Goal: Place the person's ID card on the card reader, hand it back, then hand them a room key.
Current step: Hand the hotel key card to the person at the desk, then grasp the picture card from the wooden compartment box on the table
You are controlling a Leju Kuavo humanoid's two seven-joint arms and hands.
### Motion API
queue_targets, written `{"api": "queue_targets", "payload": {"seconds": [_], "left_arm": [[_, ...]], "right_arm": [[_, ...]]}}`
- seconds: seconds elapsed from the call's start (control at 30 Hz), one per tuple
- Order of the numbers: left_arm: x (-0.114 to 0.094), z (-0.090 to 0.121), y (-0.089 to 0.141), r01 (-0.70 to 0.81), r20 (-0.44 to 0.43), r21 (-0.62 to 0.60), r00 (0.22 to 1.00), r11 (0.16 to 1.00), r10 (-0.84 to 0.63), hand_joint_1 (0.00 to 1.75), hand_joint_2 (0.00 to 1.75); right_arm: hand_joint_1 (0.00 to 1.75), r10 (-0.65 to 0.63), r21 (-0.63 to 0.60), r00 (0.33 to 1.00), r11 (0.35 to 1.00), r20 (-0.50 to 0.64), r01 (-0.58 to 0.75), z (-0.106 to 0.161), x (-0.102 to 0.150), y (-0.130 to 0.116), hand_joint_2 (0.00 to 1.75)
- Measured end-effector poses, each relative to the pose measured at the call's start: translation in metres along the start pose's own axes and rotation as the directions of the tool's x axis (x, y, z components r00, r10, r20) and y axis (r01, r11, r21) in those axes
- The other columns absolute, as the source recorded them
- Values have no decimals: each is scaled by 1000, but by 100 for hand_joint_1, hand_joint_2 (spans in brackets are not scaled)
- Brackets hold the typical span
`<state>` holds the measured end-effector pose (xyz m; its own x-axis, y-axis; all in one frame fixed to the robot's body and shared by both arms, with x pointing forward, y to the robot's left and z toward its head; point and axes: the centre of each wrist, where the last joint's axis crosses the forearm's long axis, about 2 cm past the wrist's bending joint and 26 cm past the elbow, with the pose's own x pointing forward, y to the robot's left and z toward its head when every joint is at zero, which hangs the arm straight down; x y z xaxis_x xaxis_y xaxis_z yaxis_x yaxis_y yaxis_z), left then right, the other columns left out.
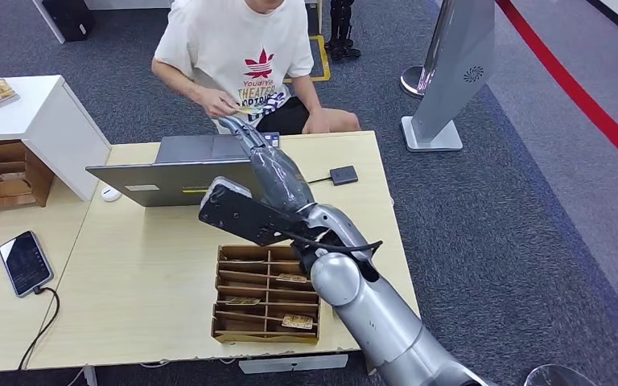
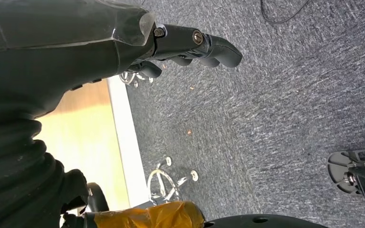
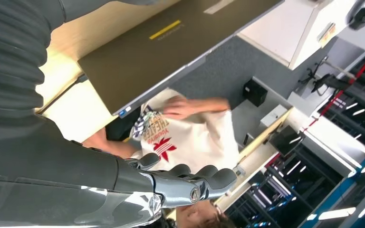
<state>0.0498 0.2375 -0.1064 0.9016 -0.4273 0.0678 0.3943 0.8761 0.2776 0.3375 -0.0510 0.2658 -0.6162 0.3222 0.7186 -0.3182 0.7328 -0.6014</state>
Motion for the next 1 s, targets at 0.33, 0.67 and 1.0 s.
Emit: {"api": "queue_targets", "payload": {"seconds": [0.33, 0.67, 1.0], "left_arm": [[-4, 0, -2, -81, -17, -7, 997, 997, 81, 0, 175], [-9, 2, -7, -158, -62, -18, 986, 987, 156, 0, 175], [-9, 2, -8, -174, -76, -20, 982, 984, 173, 0, 175]], "right_arm": [[153, -123, -23, 988, 992, 99, 126, 45, 2, 20, 175], [159, 117, -64, 993, 991, -10, -117, 143, -19, 54, 175], [77, 281, -55, 958, 957, -53, -283, 165, -19, 70, 175]]}}
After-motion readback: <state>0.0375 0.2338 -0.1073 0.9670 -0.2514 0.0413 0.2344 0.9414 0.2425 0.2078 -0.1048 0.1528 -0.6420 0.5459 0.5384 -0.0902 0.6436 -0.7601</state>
